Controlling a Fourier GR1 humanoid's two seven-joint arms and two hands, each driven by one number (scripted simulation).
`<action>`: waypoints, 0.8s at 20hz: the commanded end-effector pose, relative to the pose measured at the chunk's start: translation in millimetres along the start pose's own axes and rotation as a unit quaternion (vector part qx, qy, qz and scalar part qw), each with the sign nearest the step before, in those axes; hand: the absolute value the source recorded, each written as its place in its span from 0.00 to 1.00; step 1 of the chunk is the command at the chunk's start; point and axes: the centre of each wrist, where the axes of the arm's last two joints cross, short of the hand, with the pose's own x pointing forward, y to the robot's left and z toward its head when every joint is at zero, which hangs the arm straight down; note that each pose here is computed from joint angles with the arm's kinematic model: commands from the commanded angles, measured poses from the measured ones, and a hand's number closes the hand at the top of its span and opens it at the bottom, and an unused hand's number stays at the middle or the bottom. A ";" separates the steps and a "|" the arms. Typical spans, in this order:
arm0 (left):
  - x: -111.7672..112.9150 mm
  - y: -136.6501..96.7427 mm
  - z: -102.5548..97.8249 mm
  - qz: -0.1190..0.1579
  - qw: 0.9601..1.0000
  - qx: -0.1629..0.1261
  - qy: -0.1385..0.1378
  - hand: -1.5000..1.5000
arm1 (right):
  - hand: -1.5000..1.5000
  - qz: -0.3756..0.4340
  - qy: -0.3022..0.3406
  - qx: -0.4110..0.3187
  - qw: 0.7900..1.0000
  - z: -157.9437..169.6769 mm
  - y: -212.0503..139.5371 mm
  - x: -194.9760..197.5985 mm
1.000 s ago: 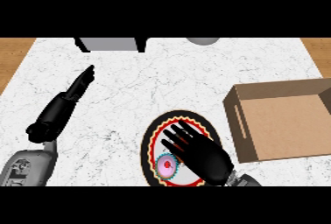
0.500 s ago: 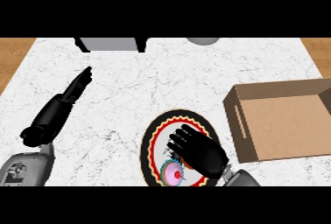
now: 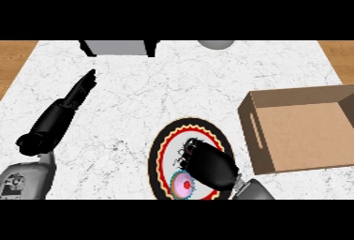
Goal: Pick the tomato from the plate and place it in the cardboard box
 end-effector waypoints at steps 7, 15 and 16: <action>-5.4 -1.5 9.2 0.001 1.000 0.015 0.003 0.50 | 1.00 -0.158 -0.147 0.025 0.976 93.5 25.7 63.7; -11.4 -1.1 11.6 -0.004 1.000 0.012 0.012 0.50 | 1.00 -0.122 -0.220 -0.074 0.965 180.2 -68.4 65.9; -1.7 13.3 14.8 -0.002 1.000 0.016 0.010 0.50 | 1.00 -0.122 -0.204 -0.087 0.967 194.1 -70.6 61.1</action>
